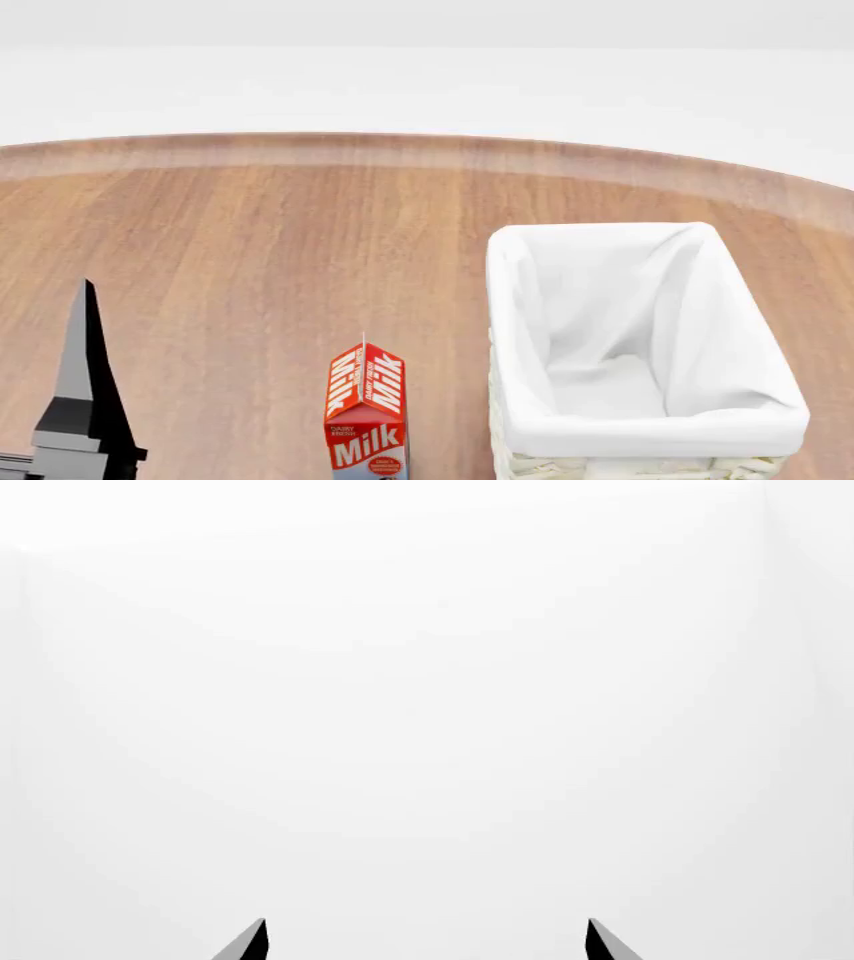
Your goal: Pick up the alphabet soup and the tomato sauce, and put them in the basket.
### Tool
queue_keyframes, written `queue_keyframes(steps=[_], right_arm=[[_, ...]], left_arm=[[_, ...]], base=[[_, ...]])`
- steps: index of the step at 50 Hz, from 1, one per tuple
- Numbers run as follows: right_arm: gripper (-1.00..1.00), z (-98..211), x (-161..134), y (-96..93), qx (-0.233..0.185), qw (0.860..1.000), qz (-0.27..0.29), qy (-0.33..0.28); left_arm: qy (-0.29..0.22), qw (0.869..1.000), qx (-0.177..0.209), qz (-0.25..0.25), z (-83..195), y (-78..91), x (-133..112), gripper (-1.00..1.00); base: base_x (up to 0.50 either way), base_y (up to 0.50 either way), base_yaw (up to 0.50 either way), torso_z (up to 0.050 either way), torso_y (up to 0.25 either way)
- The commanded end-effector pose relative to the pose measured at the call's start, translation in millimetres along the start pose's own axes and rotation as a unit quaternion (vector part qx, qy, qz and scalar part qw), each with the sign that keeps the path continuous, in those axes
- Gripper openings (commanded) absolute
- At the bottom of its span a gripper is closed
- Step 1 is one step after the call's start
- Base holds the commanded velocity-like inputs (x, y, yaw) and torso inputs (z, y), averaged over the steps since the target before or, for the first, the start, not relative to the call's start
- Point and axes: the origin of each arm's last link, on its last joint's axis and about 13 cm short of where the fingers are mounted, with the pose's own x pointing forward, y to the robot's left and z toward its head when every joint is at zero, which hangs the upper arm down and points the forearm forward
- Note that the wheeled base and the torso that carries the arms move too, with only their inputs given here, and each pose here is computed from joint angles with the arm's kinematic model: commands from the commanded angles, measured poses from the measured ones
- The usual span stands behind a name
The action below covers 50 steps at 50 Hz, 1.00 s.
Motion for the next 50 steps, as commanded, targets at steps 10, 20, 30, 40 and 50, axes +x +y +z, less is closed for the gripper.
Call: queue_keyframes(steps=[10, 20, 30, 40, 50], right_arm=[[1.0, -4.7, 6.2, -0.9, 0.007, 1.0, 0.001, 0.004], [1.0, -3.6, 3.6, -0.1, 0.007, 1.0, 0.006, 0.008], [1.0, -5.7, 5.2, 0.0, 0.011, 1.0, 0.008, 0.009], [1.0, -7.7, 5.7, 0.6, 0.014, 1.0, 0.01, 0.012], [1.0, -11.6, 10.9, 1.5, 0.015, 1.0, 0.013, 0.02]], left_arm=[[0.003, 1.0, -0.001, 0.0, -2.0, -0.5, -1.1, 1.0], [0.003, 1.0, 0.0, -0.001, -2.7, -0.6, -0.5, 1.0], [0.002, 1.0, 0.0, -0.003, -1.3, -1.1, 0.3, 1.0], [0.002, 1.0, 0.0, -0.002, -2.3, -0.9, -0.5, 1.0], [0.003, 1.0, 0.0, -0.002, -3.1, -1.0, -0.9, 1.0]], base=[[0.0, 0.0, 0.0, 0.0, 0.0], [0.0, 0.0, 0.0, 0.0, 0.0], [0.0, 0.0, 0.0, 0.0, 0.0], [0.0, 0.0, 0.0, 0.0, 0.0], [0.0, 0.0, 0.0, 0.0, 0.0]])
